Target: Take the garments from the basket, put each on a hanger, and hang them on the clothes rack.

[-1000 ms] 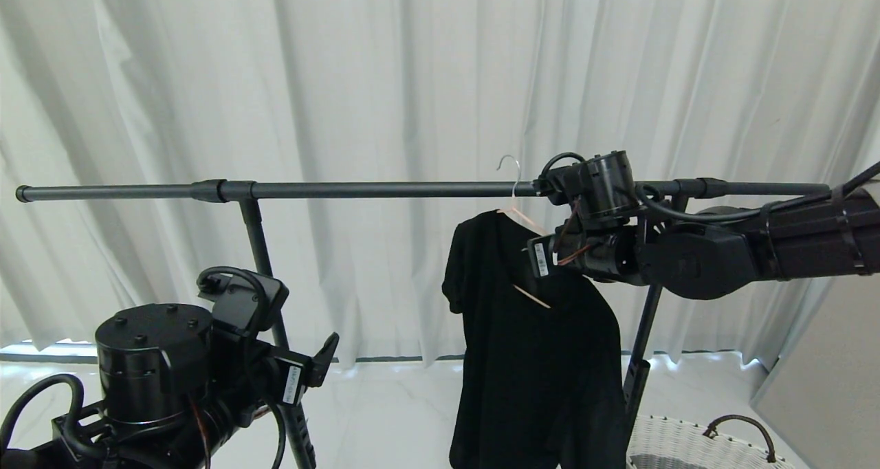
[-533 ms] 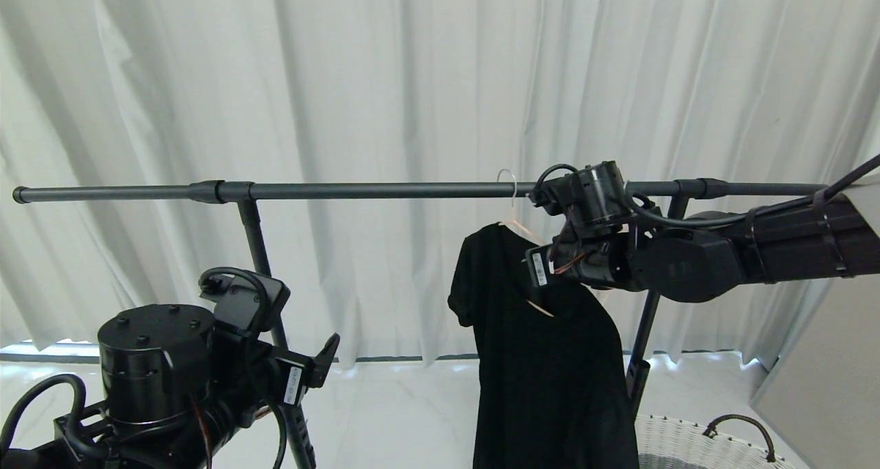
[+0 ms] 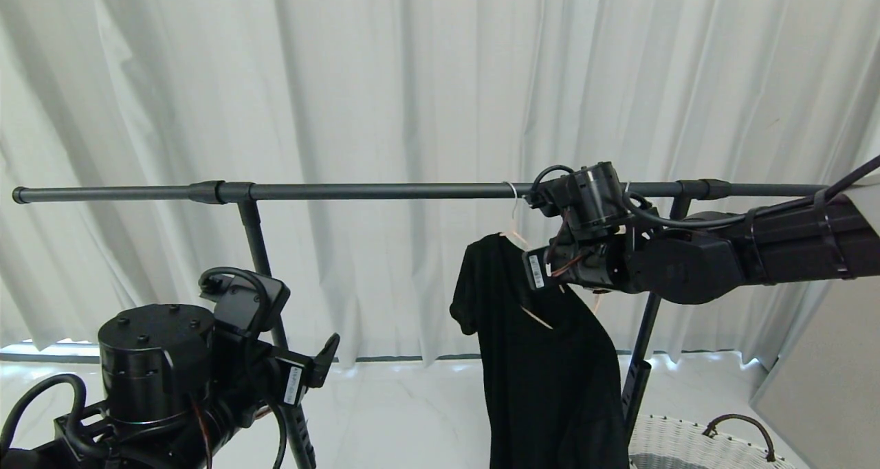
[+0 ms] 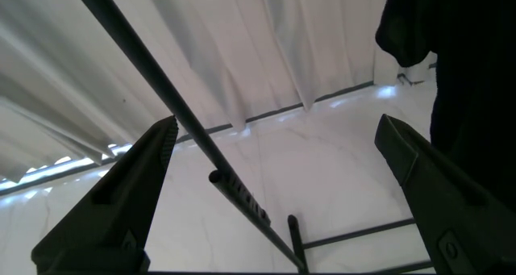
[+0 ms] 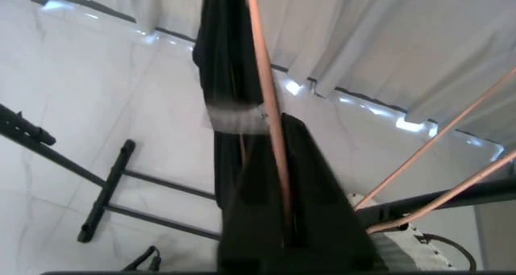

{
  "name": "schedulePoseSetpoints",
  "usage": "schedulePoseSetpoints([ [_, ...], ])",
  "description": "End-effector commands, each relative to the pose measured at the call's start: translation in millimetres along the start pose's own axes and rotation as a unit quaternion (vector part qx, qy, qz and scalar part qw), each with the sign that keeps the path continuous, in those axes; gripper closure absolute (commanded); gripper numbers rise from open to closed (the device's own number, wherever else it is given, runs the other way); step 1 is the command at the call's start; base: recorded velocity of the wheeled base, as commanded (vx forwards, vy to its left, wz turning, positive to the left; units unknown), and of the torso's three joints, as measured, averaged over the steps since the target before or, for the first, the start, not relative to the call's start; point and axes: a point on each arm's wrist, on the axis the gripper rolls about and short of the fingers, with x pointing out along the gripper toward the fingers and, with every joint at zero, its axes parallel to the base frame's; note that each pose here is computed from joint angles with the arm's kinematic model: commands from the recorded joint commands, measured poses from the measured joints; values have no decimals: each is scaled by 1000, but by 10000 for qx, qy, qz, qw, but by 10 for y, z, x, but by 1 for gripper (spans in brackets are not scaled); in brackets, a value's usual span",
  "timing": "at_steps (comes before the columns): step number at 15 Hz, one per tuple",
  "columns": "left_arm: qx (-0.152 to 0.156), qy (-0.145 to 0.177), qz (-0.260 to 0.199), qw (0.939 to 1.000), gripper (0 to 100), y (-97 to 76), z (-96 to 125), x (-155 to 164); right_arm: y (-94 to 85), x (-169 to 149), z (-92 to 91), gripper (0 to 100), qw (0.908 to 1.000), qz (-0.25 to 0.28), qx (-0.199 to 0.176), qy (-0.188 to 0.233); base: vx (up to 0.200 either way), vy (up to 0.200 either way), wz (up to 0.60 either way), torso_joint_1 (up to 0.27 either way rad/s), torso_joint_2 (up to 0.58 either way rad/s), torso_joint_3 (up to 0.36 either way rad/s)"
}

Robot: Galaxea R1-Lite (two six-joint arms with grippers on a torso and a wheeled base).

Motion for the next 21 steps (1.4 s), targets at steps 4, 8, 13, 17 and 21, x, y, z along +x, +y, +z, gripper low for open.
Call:
schedulePoseSetpoints([
  [4,-24,-47,26,10000,0,4,31,14,-43,-416,211,0,9983,135,359,-432,0,0,0,0,0,0],
  [8,-24,-38,32,10000,0,7,27,14,-315,-1155,263,0,9985,84,368,-401,0,0,0,0,0,0],
  [13,19,195,356,9992,0,49,-30,94,-1117,-1765,-153,0,9934,-1023,72,504,0,0,0,0,0,0],
  [17,-37,239,517,9984,0,105,-39,113,-1534,-1915,-675,0,9791,-1822,-456,786,-200,0,0,7,1,1],
  [21,-77,228,607,9979,0,147,-32,111,-1649,-1920,-851,0,9725,-2119,-553,791,-200,0,0,-7,1,5],
])
